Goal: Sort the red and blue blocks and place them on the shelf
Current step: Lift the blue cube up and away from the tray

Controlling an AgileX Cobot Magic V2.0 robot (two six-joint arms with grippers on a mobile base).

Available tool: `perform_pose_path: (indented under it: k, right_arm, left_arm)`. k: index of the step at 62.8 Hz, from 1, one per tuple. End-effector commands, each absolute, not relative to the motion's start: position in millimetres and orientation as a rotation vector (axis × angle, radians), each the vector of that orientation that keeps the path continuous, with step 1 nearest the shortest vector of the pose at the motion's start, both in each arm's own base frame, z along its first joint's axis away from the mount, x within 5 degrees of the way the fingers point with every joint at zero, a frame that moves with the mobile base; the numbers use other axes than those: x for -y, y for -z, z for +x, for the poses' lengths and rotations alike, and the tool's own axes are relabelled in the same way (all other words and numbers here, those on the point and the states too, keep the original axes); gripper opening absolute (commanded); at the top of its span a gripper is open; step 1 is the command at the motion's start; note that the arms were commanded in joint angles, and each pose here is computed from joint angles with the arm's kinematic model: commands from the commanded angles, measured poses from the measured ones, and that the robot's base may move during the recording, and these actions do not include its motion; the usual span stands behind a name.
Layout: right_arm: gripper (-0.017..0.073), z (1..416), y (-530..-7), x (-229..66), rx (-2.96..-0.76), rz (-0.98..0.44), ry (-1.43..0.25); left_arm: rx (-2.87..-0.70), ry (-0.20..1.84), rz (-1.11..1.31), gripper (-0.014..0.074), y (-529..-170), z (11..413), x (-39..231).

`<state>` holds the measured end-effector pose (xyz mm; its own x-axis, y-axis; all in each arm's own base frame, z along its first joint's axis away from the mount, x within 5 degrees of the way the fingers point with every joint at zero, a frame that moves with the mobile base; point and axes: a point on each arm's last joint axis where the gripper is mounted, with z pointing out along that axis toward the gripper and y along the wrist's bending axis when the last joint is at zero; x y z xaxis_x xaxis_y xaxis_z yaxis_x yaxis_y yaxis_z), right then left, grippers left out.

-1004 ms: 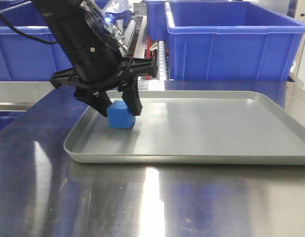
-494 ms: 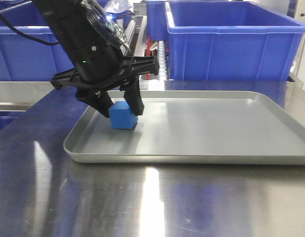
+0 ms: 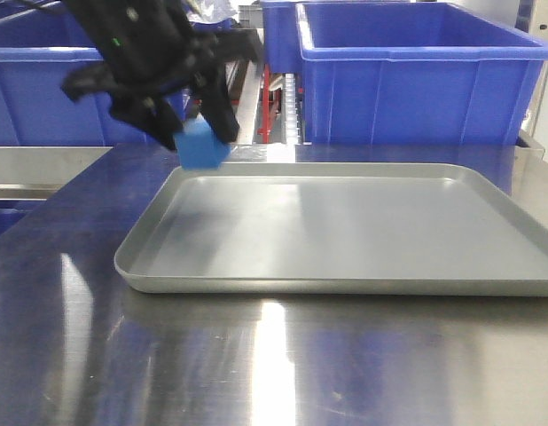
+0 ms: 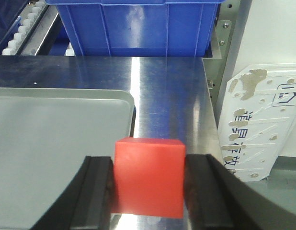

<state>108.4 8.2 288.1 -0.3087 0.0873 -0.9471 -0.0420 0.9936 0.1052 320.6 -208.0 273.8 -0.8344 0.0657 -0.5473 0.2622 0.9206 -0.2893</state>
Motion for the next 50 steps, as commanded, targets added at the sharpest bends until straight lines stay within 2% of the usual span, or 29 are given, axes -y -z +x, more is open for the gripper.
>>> perform_pose_path:
  k: [1, 25, 50]
  right_arm:
    - [0.0057, 110, -305, -7, -1.764, 0.031, -0.123]
    - [0.0057, 110, -305, -7, -1.764, 0.031, -0.123]
    - [0.0057, 110, -305, -7, -1.764, 0.031, -0.123]
  left_arm:
    - [-2.378, 0.532, 0.196, 0.0125, -319, 316, 195]
    - [-2.234, 0.444, 0.138, 0.0125, -371, 300, 144]
    - [-2.152, 0.388, 0.014, 0.0125, -381, 254, 87]
